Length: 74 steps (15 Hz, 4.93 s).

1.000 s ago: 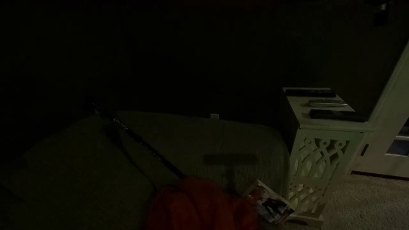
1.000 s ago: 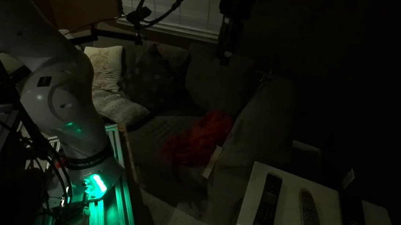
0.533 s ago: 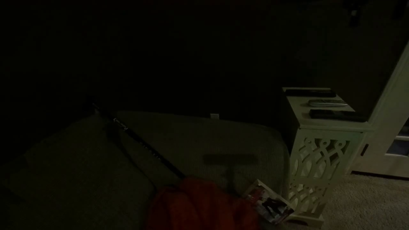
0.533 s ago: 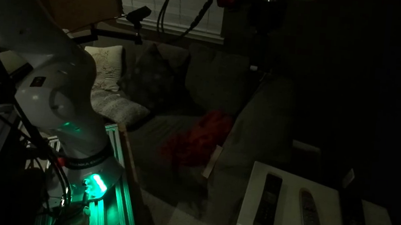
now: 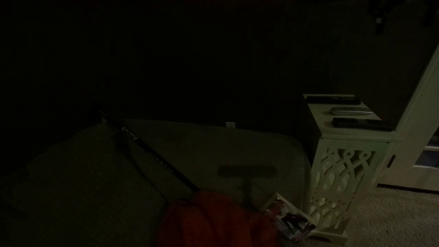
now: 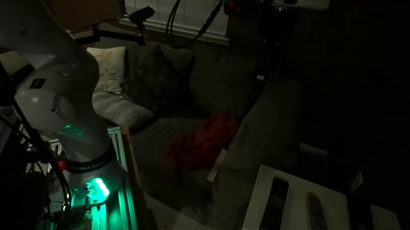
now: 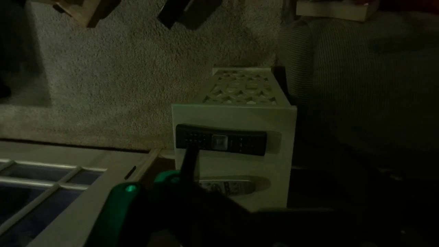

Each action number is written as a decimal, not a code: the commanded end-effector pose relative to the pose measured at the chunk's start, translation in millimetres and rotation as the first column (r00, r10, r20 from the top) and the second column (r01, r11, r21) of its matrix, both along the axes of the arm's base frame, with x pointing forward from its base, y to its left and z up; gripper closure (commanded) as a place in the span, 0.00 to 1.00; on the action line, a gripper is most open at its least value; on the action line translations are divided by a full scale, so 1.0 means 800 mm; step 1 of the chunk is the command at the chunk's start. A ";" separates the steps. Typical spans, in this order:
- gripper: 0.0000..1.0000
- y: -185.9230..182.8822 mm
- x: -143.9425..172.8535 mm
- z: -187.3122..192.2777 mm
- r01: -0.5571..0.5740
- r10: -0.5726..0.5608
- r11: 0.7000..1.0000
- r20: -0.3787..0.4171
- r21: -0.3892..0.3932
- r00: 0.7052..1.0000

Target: Put the left remote on the armrest of the chair

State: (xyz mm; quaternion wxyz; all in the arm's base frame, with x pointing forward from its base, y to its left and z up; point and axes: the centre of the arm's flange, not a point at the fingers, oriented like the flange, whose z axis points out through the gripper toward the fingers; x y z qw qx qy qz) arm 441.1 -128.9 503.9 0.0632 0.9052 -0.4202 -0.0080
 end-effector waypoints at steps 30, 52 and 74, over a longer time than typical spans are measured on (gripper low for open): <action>0.00 -0.141 0.015 -0.167 -0.694 0.741 0.652 -0.062 0.305 0.669; 0.00 -0.172 0.063 -0.357 -0.907 0.933 0.335 0.042 0.256 0.356; 0.71 -0.162 0.062 -0.395 -0.972 0.976 0.192 0.075 0.136 0.203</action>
